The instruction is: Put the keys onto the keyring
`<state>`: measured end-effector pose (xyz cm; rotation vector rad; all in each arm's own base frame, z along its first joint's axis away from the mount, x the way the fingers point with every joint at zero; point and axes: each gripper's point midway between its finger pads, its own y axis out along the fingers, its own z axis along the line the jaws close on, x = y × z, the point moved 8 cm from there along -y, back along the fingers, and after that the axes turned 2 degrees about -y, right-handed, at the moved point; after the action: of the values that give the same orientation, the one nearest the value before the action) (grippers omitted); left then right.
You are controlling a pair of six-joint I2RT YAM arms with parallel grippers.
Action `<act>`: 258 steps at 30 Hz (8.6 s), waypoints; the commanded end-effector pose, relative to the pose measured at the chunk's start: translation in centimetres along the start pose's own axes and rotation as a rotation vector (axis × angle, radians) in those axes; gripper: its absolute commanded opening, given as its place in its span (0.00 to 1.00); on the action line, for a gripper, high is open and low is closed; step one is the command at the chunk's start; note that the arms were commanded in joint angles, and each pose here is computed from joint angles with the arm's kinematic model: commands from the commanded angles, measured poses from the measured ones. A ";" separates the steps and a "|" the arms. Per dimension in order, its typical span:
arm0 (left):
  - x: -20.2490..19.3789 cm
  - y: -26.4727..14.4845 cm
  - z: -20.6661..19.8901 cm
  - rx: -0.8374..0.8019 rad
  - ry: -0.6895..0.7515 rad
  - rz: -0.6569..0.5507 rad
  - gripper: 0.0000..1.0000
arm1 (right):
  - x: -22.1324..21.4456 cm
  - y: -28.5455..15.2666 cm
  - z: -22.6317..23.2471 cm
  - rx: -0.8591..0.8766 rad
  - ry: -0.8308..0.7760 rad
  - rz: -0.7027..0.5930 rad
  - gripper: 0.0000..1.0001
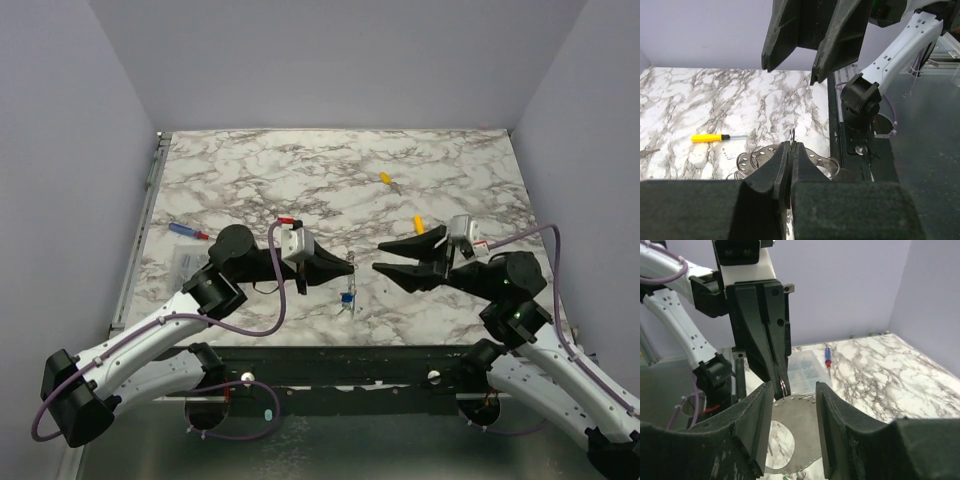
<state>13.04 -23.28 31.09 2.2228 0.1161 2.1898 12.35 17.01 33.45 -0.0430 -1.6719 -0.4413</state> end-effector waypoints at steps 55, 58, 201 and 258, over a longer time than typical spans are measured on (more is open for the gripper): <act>-0.3 0.3 -0.5 -0.076 0.139 -0.150 0.12 | -3.6 2.6 0.2 0.222 0.152 0.140 0.01; -0.6 0.1 -0.5 -0.066 0.140 -0.132 0.34 | -3.4 2.5 -0.2 0.182 0.129 0.167 0.01; 2.4 -1.3 -1.9 0.046 0.331 -0.177 0.00 | -0.8 3.6 1.9 0.194 -0.109 0.102 0.32; 2.1 -1.2 -1.7 0.056 0.317 -0.169 0.00 | -0.2 4.1 1.5 0.188 -0.132 0.117 0.25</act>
<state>11.58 -22.18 32.45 1.8478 0.3335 2.4568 12.42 21.14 32.81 -0.0871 -1.8065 -0.1726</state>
